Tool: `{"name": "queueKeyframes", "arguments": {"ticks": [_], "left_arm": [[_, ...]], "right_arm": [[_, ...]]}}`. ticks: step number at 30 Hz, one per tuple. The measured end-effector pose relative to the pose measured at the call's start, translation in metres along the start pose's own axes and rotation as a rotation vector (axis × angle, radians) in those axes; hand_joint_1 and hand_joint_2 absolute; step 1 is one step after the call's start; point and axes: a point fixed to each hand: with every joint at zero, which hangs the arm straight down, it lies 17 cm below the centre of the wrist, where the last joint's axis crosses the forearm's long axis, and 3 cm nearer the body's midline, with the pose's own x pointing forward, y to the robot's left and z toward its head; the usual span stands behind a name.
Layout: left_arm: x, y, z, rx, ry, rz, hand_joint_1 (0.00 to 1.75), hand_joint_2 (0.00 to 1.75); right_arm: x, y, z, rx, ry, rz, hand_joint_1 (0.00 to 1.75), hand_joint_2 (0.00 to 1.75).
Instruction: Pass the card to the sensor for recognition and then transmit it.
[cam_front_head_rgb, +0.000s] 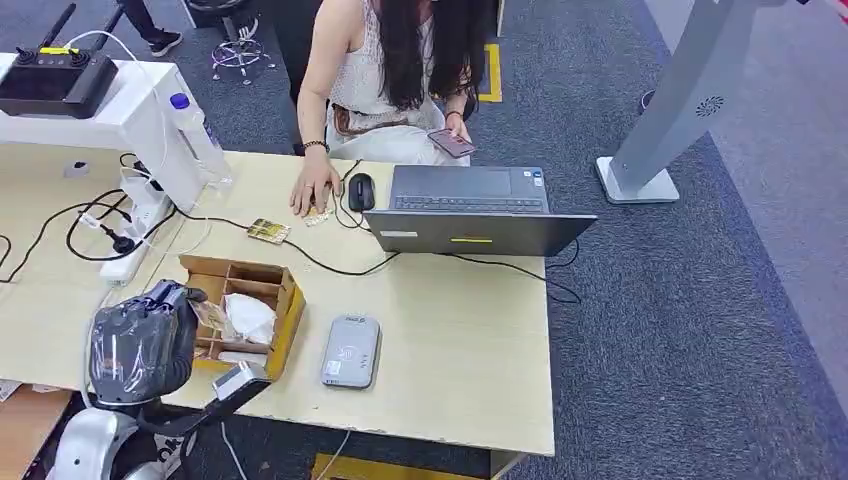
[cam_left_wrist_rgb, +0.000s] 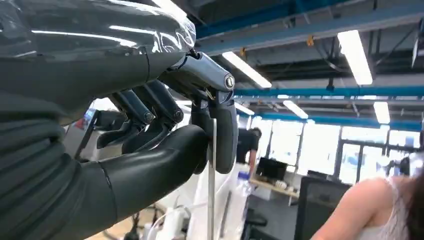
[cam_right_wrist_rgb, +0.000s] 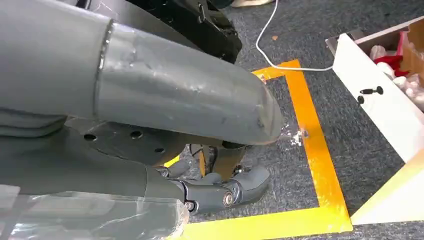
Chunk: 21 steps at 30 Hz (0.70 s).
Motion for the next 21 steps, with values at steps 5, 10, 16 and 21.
{"name": "queueKeyframes", "arguments": {"ticks": [5, 10, 16, 21], "left_arm": [[0.002, 0.013, -0.011, 0.037, -0.01, -0.001, 1.75, 1.75], [0.002, 0.015, -0.012, 0.041, -0.013, -0.001, 1.75, 1.75], [-0.002, 0.041, -0.044, 0.121, -0.021, -0.021, 1.75, 1.75], [-0.033, 0.079, -0.142, 0.236, 0.023, -0.182, 1.75, 1.75]], "right_arm": [[0.0, 0.001, 0.0, 0.003, -0.001, -0.002, 0.0, 0.0], [0.0, 0.0, 0.0, 0.003, -0.001, -0.003, 0.0, 0.0], [-0.002, 0.002, 0.0, 0.012, 0.011, 0.025, 0.0, 0.0], [0.001, 0.012, -0.003, 0.046, 0.032, 0.094, 0.0, 0.0]]}}
